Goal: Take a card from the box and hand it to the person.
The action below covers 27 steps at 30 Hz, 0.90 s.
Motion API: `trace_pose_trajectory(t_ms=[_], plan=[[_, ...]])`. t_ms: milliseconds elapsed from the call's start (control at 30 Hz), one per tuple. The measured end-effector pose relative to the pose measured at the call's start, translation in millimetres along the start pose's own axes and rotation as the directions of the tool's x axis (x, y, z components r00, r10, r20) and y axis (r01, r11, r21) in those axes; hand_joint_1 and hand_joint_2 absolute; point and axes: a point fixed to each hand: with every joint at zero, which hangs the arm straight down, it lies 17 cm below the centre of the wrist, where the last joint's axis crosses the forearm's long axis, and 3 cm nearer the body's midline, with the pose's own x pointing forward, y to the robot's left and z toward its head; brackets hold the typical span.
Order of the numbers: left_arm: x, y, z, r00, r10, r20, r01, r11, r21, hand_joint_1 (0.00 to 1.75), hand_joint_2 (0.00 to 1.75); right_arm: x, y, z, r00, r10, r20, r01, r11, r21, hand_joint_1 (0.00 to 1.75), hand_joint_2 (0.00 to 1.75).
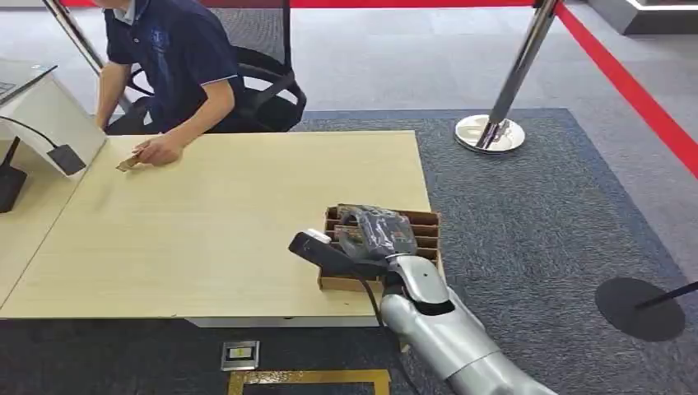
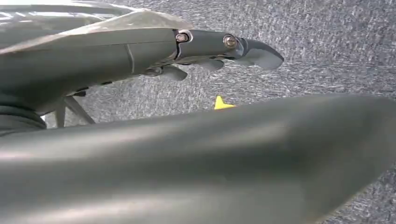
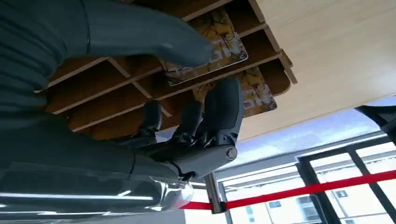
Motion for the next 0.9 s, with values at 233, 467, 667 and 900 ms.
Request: trace_pose_trajectory(t_ms=[233,467,667,900], plan=[[-0.1,-0.4,0.1,1.0,0.0,0.0,0.0,1.0,-0.002,0.0,0.0,-7.3,7.8,0.0,1.0,0.009,-0.019,-0.008,1.0,0.024,0.94,1.75],[-0.2,-0.4,0.1,1.0,-0.003,0.0,0.003,1.0,-0.002,0.0,0.0,-14.7,9.7,-1.4,0.999,0.015,-0.034,-0.014,1.0,0.024,0.89,1.75],[-1.5,-0.4,0.1,1.0,-0.003,-0.008,0.003,1.0,-0.002,0.0,0.0,-15.8,9.7,-2.7,0.999,0.016,-0.032,-0.016,1.0,0.024,0.91,1.75],[-1.7,-0.4,0.1,1.0,0.002,-0.01,-0.002,1.0,-0.001,0.0,0.0,-13.7,9.6,-3.1,1.0,0.019,-0.024,-0.018,1.0,0.023,0.87,1.75]])
